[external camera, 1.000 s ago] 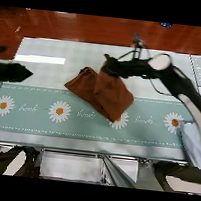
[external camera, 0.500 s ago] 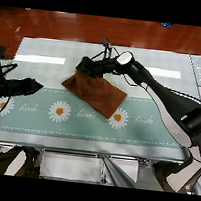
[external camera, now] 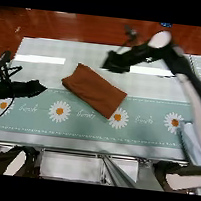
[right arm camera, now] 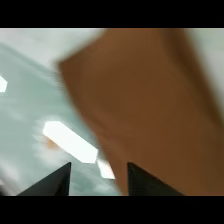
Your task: Fold the shirts.
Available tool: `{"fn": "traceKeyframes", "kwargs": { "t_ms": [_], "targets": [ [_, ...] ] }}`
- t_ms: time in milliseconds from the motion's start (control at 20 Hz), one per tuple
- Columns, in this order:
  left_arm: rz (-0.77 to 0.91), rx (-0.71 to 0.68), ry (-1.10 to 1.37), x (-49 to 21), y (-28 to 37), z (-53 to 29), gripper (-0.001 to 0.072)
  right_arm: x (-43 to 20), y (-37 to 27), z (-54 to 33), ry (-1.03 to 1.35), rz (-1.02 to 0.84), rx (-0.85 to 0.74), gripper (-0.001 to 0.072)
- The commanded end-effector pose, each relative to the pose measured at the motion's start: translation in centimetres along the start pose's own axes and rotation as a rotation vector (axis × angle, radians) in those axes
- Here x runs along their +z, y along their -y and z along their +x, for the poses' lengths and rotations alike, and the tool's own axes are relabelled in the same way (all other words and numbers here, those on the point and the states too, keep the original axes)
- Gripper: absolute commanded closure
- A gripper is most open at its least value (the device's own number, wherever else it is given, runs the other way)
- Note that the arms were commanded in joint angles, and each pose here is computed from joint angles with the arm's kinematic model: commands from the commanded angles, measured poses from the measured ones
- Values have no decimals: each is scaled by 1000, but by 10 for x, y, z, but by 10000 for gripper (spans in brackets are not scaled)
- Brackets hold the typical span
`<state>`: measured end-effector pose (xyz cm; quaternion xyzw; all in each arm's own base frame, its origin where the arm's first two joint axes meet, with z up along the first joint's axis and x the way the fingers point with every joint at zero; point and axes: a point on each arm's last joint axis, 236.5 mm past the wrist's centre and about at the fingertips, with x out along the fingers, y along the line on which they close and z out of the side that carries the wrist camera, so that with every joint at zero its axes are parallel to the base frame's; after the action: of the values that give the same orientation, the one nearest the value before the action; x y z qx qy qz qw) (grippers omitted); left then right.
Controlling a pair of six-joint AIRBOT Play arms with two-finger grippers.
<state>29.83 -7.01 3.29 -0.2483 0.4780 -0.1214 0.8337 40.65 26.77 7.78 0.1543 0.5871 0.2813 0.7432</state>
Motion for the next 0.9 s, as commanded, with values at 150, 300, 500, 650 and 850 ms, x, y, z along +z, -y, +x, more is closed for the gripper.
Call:
{"fn": "traceKeyframes", "kwargs": {
  "t_ms": [150, 300, 500, 650, 850],
  "targets": [
    [4, -14, -37, -9, 3, 1, 686, -85, 155, -150, 365, 233, -589, 302],
    [4, -14, -37, -9, 3, 1, 686, -131, 154, -85, 357, 418, -354, 296],
    [4, -14, -37, -9, 3, 1, 686, -164, 147, 3, 278, 631, -125, 297],
    [4, -13, -36, -8, 3, 1, 686, -158, 132, 46, 222, 674, -32, 297],
    [4, -13, -37, -9, 3, 1, 686, -149, 99, 91, 113, 651, 102, 296]
  ]
}}
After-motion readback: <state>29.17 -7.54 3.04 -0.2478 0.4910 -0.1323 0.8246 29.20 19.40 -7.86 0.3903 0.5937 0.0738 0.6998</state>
